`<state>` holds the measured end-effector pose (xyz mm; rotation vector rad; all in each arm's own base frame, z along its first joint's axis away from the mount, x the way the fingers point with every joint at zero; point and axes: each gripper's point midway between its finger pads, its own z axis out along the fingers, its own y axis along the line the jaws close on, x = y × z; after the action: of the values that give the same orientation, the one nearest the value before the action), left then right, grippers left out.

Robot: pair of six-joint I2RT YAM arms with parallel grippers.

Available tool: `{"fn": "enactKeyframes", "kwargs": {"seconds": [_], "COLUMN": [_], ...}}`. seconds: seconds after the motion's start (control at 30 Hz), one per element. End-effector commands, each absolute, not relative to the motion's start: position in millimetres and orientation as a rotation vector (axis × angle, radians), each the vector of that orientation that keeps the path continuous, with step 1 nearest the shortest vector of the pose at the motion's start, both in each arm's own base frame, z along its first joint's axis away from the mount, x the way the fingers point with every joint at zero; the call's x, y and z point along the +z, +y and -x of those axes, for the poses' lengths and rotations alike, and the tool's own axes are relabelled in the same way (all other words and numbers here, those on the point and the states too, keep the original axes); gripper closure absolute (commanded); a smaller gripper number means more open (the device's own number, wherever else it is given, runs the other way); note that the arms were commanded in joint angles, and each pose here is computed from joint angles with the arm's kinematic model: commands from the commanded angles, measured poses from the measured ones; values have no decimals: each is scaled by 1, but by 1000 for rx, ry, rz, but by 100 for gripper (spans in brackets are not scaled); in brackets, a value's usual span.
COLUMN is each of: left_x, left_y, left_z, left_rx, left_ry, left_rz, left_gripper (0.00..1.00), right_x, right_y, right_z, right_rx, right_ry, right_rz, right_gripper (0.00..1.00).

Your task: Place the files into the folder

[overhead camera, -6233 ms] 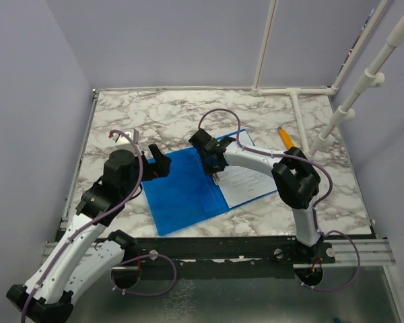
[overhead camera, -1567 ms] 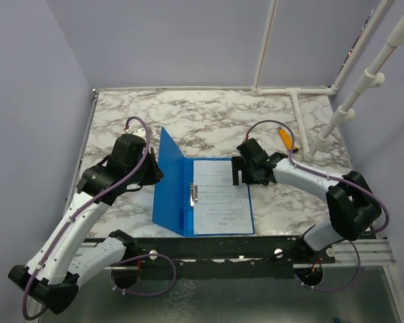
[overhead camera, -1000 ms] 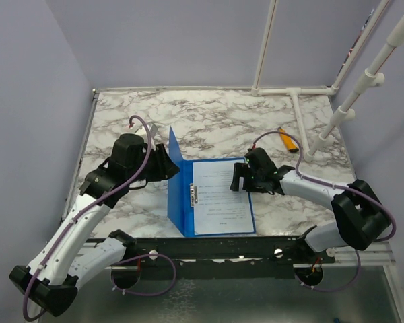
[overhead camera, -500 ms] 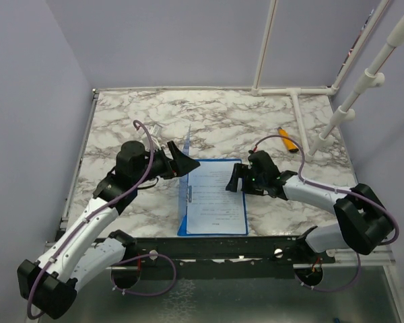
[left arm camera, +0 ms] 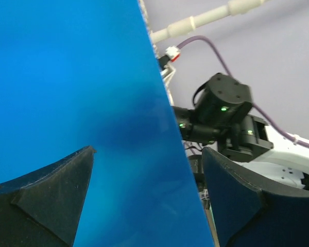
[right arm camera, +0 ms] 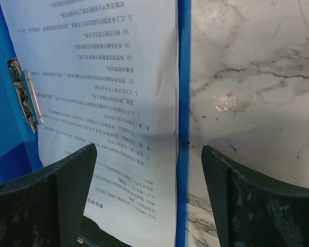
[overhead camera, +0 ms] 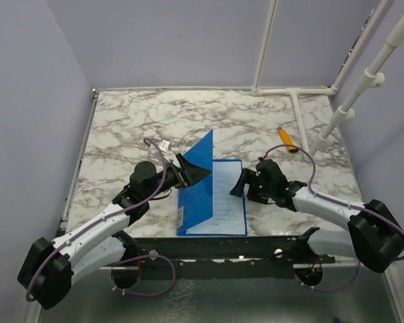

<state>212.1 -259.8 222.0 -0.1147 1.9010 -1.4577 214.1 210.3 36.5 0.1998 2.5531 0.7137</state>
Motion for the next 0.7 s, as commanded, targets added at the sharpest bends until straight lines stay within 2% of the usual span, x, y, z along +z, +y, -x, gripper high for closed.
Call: {"fn": "enactKeyframes", "kwargs": {"seconds": [0.0,0.23,0.67], "left_x": [203,145,44], "left_y": [-273,-283,-313], "left_z": [-219,-223,-221], "left_rx": [-1432,-1291,-1053], "left_ry": [1895,2042,2327], "left_rz": [165,202,143], "left_gripper": [13,13,14], "right_x": [21,39,110], "right_y": [183,135,114], "right_z": [-194,-192,-196], "right_rx": [585,373,411], "right_ry": [2610,2501,2294], "right_rz": [-312,-469,-494], "right_gripper": [12,12,13]}}
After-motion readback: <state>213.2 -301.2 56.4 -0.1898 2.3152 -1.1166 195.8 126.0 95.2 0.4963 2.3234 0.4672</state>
